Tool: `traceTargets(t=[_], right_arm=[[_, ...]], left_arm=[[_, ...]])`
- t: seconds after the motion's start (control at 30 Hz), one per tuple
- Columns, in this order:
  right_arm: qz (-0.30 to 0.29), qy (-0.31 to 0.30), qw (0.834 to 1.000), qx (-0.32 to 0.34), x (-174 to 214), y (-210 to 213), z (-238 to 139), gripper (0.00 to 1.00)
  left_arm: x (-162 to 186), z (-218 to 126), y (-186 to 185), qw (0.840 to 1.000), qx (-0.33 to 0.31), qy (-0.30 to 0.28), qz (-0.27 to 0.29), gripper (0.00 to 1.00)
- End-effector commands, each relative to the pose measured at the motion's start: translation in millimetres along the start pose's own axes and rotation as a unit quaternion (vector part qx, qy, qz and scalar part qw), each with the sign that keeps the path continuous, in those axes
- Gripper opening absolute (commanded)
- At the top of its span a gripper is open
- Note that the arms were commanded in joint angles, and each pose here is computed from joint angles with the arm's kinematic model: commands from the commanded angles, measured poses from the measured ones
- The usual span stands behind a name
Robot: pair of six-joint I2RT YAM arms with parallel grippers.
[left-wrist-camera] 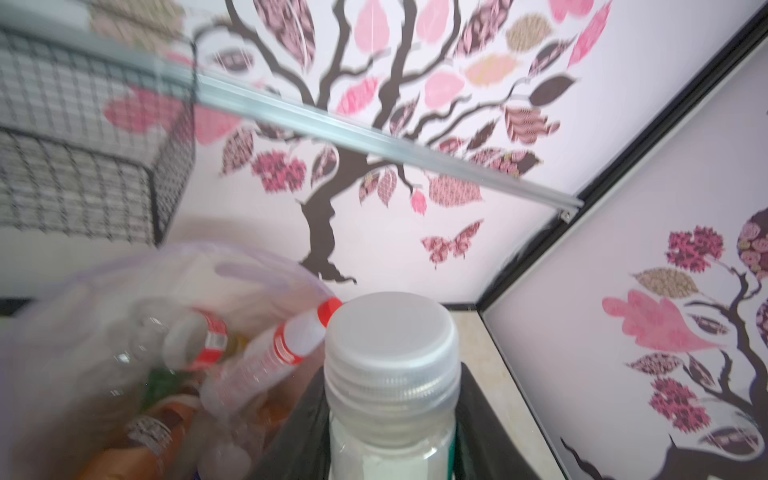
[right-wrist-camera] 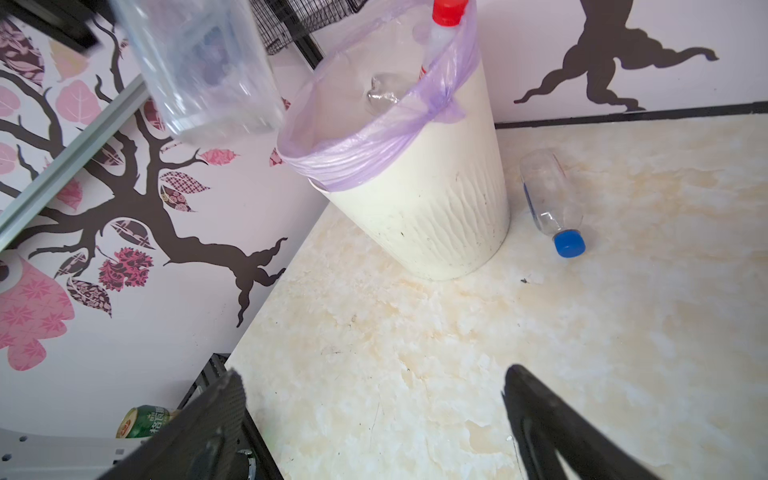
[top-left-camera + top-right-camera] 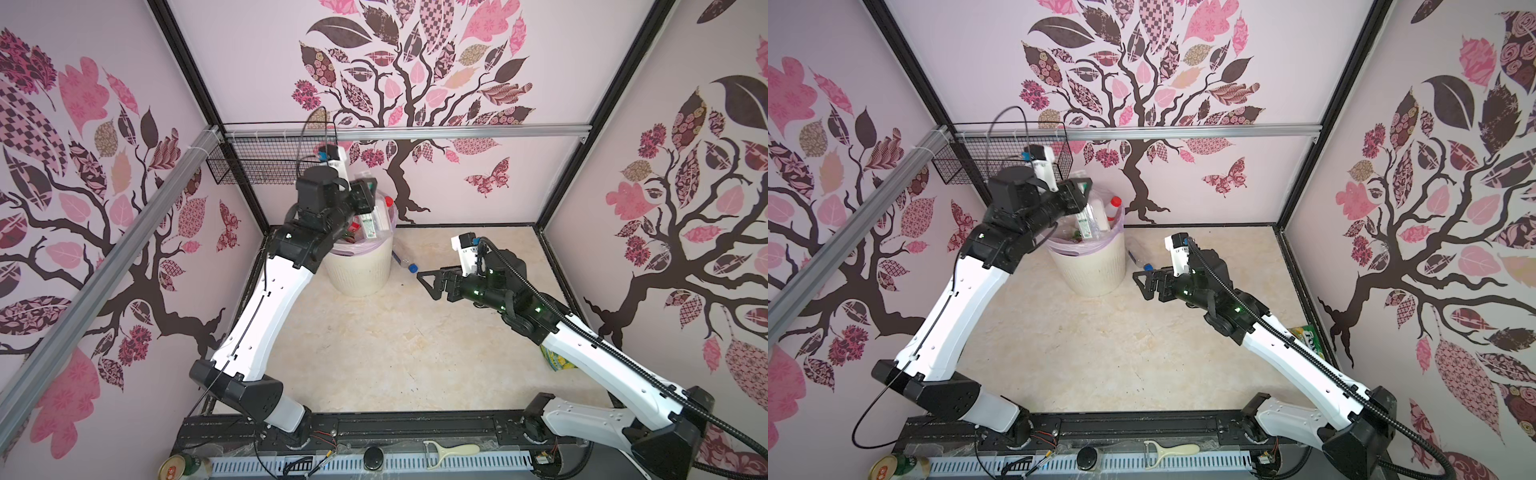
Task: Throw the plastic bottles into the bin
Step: 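Swing left gripper over the bin and release the green-capped bottle, then lower left arm from the bin while right gripper reaches the blue-capped bottle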
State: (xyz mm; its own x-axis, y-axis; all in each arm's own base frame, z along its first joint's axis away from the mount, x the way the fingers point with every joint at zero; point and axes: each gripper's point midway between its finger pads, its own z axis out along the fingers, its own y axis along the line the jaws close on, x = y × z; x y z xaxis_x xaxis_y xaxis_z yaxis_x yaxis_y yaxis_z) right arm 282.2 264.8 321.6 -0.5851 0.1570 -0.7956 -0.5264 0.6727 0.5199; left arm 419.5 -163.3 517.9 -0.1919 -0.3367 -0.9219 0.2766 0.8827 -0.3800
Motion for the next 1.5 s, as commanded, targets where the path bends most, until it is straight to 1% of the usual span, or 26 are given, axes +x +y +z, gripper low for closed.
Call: traceTargets(t=[0.0, 0.1, 0.17, 0.2, 0.27, 0.33, 0.4, 0.47, 0.5, 0.6, 0.63, 0.7, 0.87, 1.0, 1.1, 1.17, 1.3, 1.4, 1.47], right_arm=[[-0.010, -0.009, 1.000, 0.004, -2, 1, -7, 1.00], [-0.013, -0.008, 1.000, 0.011, 0, -3, -6, 1.00], [-0.013, -0.006, 1.000, 0.015, 2, -5, -4, 0.99], [-0.013, -0.003, 1.000, 0.016, 4, -6, -3, 1.00], [-0.012, 0.000, 1.000, 0.017, 6, -8, 0, 0.99], [-0.011, 0.002, 1.000, 0.016, 7, -9, 4, 1.00], [-0.010, 0.006, 1.000, 0.014, 9, -9, 7, 1.00], [-0.009, 0.008, 1.000, 0.015, 11, -10, 8, 0.99], [-0.008, 0.009, 1.000, 0.016, 12, -11, 8, 1.00], [-0.010, 0.011, 1.000, 0.020, 14, -13, 8, 0.99], [-0.010, 0.012, 1.000, 0.022, 15, -14, 8, 1.00], [-0.009, 0.014, 1.000, 0.024, 18, -16, 9, 1.00], [-0.007, 0.012, 0.999, 0.029, 18, -19, 12, 0.99], [-0.013, 0.008, 0.998, 0.055, 14, -28, 16, 1.00], [-0.015, 0.005, 0.996, 0.088, 10, -46, 23, 1.00], [-0.003, 0.003, 0.994, 0.106, 6, -64, 28, 0.99], [0.028, 0.006, 0.990, 0.141, 2, -112, 47, 0.99], [0.015, 0.016, 0.983, 0.180, 2, -142, 67, 1.00], [0.006, 0.024, 0.981, 0.192, 5, -156, 83, 0.99]], left_arm=[[-73, -36, 4, 0.993, -0.025, -0.102, 0.055, 0.41], [-114, -62, 8, 0.981, -0.046, -0.172, 0.082, 0.41], [-130, -72, 13, 0.975, -0.054, -0.201, 0.083, 0.40], [-135, -73, 17, 0.973, -0.056, -0.208, 0.081, 0.41], [-128, -59, 25, 0.976, -0.061, -0.196, 0.078, 0.41], [-107, -33, 34, 0.981, -0.063, -0.165, 0.079, 0.40], [-71, 1, 48, 0.988, -0.069, -0.115, 0.081, 0.41], [-31, 33, 67, 0.992, -0.083, -0.064, 0.077, 0.45], [-11, 46, 78, 0.993, -0.092, -0.033, 0.071, 0.51], [25, 66, 96, 0.993, -0.101, 0.033, 0.046, 0.73], [27, 65, 98, 0.993, -0.107, 0.040, 0.043, 0.80], [20, 55, 96, 0.993, -0.108, 0.030, 0.037, 0.97], [-14, 19, 70, 0.997, -0.066, -0.020, 0.023, 0.98], [-12, 0, 61, 0.999, -0.046, -0.021, 0.005, 0.98], [-10, -17, 51, 0.999, -0.020, -0.023, -0.020, 0.98], [2, -24, 43, 0.999, 0.000, -0.013, -0.040, 0.98], [45, -33, 28, 0.997, 0.031, 0.026, -0.070, 0.98], [86, -37, 21, 0.993, 0.044, 0.069, -0.085, 0.98], [115, -39, 22, 0.989, 0.045, 0.099, -0.099, 0.98]])
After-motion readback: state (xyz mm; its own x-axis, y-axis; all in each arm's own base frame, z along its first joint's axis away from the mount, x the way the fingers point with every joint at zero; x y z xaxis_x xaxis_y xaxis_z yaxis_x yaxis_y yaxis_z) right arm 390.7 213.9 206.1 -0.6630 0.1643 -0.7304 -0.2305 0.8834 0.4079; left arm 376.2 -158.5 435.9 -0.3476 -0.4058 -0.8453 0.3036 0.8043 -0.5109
